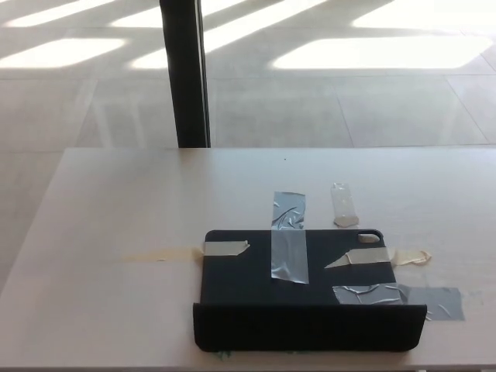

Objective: The robot uses its right hand to open a folded tablet cover kept in the middle of the desk

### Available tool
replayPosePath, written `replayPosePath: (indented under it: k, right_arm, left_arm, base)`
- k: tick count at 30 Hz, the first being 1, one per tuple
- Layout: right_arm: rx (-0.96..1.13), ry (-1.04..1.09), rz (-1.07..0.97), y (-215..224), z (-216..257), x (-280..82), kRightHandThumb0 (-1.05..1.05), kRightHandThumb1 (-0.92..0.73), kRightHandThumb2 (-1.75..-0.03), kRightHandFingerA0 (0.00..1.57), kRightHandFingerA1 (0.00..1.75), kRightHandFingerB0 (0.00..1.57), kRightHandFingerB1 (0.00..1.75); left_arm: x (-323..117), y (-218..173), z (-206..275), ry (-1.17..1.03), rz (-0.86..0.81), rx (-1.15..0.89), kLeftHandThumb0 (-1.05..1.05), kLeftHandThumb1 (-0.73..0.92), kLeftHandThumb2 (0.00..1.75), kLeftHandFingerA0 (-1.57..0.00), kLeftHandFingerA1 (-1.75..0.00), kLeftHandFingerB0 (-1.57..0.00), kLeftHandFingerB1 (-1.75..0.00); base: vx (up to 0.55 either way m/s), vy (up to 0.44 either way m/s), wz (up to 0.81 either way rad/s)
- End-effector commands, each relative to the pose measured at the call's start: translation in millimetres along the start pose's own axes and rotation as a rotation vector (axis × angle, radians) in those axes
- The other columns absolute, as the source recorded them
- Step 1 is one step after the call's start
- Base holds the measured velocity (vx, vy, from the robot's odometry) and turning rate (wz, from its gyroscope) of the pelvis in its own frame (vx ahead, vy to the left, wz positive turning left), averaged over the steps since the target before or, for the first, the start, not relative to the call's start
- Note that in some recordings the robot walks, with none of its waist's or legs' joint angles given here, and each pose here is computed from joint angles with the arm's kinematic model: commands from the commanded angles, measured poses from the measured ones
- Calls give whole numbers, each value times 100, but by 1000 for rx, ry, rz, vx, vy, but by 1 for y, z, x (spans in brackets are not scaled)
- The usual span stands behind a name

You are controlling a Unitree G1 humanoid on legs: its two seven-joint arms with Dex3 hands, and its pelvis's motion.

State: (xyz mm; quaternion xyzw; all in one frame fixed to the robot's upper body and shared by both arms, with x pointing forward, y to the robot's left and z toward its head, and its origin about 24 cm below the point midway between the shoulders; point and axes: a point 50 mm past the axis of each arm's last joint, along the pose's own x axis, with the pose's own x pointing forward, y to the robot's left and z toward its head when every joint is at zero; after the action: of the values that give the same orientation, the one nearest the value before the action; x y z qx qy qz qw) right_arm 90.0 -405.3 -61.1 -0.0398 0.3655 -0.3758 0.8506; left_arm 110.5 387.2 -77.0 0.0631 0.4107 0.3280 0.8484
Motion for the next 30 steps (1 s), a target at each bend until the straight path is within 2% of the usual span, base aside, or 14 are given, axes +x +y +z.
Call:
replayPosePath:
  k: [1,3,7,10,12,13,14,15,16,18,21,24,26,30]
  right_arm:
    - [658,-190,-289,-69,38,-2,-46,-34,-81,92,77,88,75]
    - [694,-248,-279,-70,50,-2,-42,-43,-53,96,64,92,62]
    - [725,-319,-266,-74,69,-3,-45,-44,-55,94,58,93,55]
    - [708,-444,-236,-74,98,-9,-61,-32,-76,92,63,87,63]
    - [603,-591,-197,-63,135,-21,-55,-41,-54,86,53,69,44]
    - [555,-632,-162,-60,145,-25,-63,-43,-54,103,101,59,43]
    - [535,-645,-148,-58,149,-27,-63,-43,-54,103,101,59,43]
    - [509,-681,-129,-54,160,-31,-67,-35,-74,121,137,49,50]
    - [413,-788,-66,-40,186,-44,-60,-44,-55,63,64,54,38]
    - [199,-947,21,-20,215,-66,-61,-46,-55,39,47,38,35]
    - [-113,-1062,89,7,237,-90,-74,-46,-56,25,36,22,34]
    - [-425,-1198,249,54,258,-123,-28,-18,-80,9,52,5,49]
    - [-505,-1244,296,72,264,-133,-58,-34,-61,22,43,17,33]
    - [-673,-1283,428,115,271,-159,-29,-16,-81,10,54,9,51]
  left_arm:
    - [4,45,20,-15,179,-517,-49,33,83,-83,-86,-62,-75]
    - [4,45,21,-16,180,-502,-51,33,84,-87,-88,-69,-79]
    - [4,45,21,-10,188,-523,-49,33,83,-88,-89,-68,-78]
    - [4,47,19,-3,195,-494,-46,49,58,-93,-85,-70,-75]
    - [4,47,20,-7,196,-509,-51,33,84,-87,-89,-68,-79]
    - [4,47,20,-6,195,-508,-52,33,84,-87,-88,-64,-77]
    - [4,47,19,-5,195,-509,-52,33,84,-87,-88,-64,-77]
    - [4,47,19,-7,195,-511,-52,33,84,-88,-89,-68,-79]
    - [4,48,18,-7,195,-510,-52,34,84,-88,-89,-71,-80]
    - [4,48,17,-2,194,-525,-53,33,83,-86,-87,-62,-75]
    - [4,48,18,-1,198,-524,-53,34,83,-86,-87,-67,-78]
    - [4,47,20,-5,196,-515,-54,34,83,-86,-87,-68,-78]
    - [5,47,20,-6,191,-531,-53,33,83,-86,-87,-66,-77]
    - [5,46,20,-3,188,-520,-52,33,84,-87,-88,-69,-79]
  base:
    - [0,0,0]
    - [0,0,0]
    - [0,0,0]
    - [0,0,0]
    - [0,0,0]
    - [0,0,0]
    - [0,0,0]
    - [0,0,0]
    - [0,0,0]
    - [0,0,0]
    - [0,0,0]
    - [0,0,0]
    - [0,0,0]
    - [0,0,0]
